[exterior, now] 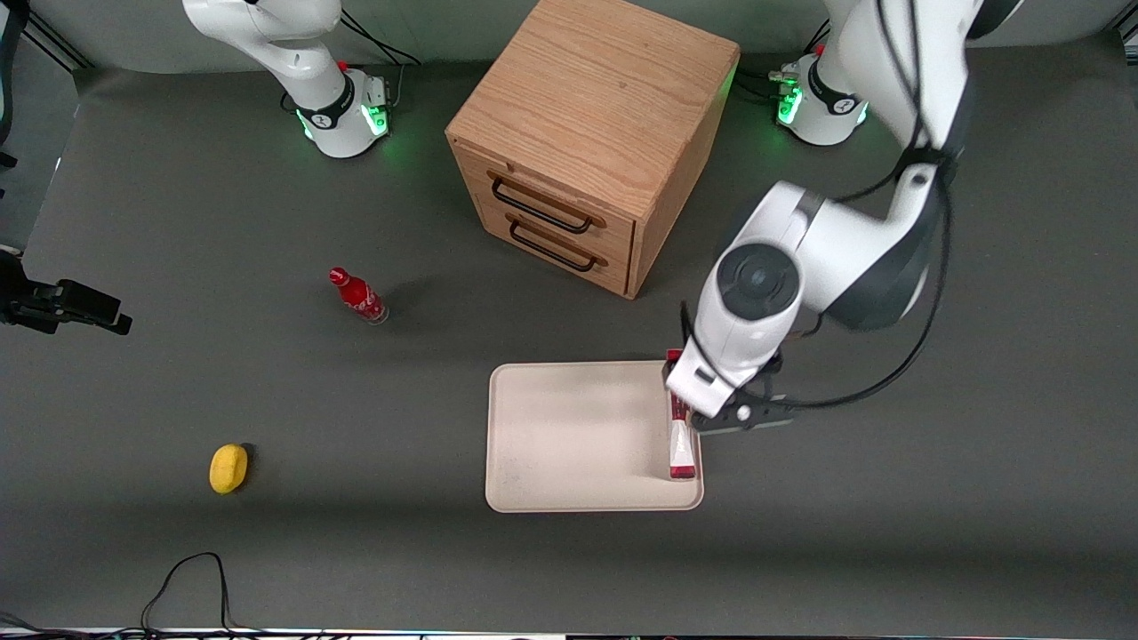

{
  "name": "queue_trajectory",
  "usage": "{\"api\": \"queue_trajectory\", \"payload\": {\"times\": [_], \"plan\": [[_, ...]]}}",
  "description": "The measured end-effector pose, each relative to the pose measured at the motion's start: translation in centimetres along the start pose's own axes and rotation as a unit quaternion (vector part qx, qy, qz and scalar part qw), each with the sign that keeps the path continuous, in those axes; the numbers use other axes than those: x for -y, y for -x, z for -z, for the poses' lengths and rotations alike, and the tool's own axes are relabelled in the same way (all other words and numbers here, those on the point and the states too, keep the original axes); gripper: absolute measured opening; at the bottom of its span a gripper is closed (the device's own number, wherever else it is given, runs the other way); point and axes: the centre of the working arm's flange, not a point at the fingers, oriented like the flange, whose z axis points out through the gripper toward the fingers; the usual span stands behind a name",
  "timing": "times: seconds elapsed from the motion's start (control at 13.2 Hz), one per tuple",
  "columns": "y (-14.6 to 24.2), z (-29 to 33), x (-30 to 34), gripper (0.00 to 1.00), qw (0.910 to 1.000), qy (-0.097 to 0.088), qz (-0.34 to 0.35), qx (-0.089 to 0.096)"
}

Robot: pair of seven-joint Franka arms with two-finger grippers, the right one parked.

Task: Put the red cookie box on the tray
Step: 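Open the left gripper and lift it away from the tray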

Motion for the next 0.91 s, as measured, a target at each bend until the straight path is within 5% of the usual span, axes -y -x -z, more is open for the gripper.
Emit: {"api": "queue_trajectory", "payload": {"times": [0.38,0.91], "plan": [[5.8,13.5,5.6,1.0,0.9997,-0.011,0.013,-0.015],[4.0,15.0,22.9,1.0,0.9998,0.0,-0.004,0.017]]}}
